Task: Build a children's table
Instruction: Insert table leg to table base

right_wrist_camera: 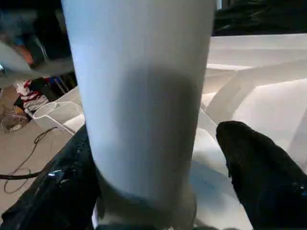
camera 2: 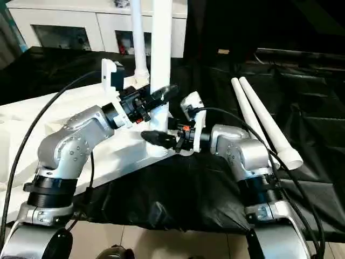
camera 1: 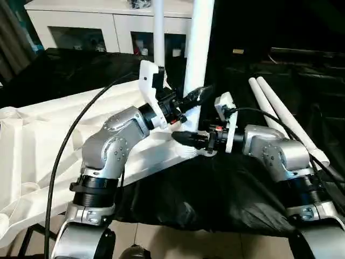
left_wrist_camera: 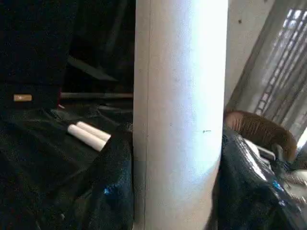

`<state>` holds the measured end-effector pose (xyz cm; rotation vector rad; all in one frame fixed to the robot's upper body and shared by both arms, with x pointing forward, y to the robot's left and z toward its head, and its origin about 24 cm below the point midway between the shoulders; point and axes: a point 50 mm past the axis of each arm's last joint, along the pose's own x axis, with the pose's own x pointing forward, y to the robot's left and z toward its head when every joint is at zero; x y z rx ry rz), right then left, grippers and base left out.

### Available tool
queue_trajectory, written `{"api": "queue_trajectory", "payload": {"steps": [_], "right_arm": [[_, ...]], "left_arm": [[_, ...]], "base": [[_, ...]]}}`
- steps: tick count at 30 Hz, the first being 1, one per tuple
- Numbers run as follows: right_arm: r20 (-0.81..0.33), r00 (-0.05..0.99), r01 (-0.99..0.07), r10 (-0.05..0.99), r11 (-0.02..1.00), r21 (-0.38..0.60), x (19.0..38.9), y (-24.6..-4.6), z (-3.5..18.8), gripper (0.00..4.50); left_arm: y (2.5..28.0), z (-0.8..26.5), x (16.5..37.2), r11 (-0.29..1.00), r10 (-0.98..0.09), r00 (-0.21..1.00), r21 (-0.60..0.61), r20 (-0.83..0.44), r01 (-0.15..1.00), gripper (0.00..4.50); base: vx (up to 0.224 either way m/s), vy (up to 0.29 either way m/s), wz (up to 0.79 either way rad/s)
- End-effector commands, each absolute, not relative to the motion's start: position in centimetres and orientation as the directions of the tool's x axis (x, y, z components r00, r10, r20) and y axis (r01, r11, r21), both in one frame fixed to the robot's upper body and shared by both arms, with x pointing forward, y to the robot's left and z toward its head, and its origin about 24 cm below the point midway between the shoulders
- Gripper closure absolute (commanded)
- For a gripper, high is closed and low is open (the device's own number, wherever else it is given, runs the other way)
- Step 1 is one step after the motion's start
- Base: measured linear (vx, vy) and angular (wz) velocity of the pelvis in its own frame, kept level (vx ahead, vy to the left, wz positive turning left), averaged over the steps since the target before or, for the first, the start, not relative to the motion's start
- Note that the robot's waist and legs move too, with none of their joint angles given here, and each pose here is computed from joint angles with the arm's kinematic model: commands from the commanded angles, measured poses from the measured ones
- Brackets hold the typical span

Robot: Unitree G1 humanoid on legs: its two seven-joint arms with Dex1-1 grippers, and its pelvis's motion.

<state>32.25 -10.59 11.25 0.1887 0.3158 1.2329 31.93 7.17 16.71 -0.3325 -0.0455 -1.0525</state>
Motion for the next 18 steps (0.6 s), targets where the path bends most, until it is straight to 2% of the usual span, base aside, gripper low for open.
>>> {"api": "queue_trajectory", "payload": {"steps": [1, 9, 13, 18], "right_arm": [[-0.153, 0.298, -0.897, 0.942, 0.331, 0.294, 32.5, -10.93, 11.52, 1.03], [-0.15, 0.253, -0.909, 0.956, 0.288, 0.302, 32.23, -10.84, 11.59, 1.54], [-0.154, 0.241, -0.911, 0.958, 0.278, 0.304, 32.12, -10.75, 11.46, 2.05], [-0.152, 0.226, -0.914, 0.962, 0.263, 0.31, 31.98, -10.73, 11.4, 2.41]], "left_arm": [[6.74, 17.18, 31.36, 0.405, -0.868, 0.451, -0.227, 0.208, 0.886, 2.62], [6.34, 17.09, 31.17, 0.383, -0.884, 0.425, -0.217, 0.198, 0.898, 2.62], [6.17, 17.13, 31.15, 0.364, -0.894, 0.405, -0.214, 0.193, 0.906, 2.62], [6.05, 17.12, 31.06, 0.352, -0.901, 0.391, -0.21, 0.187, 0.912, 2.62]], "base": [[0.0, 0.0, 0.0], [0.0, 0.0, 0.0], [0.0, 0.0, 0.0], [0.0, 0.0, 0.0]]}}
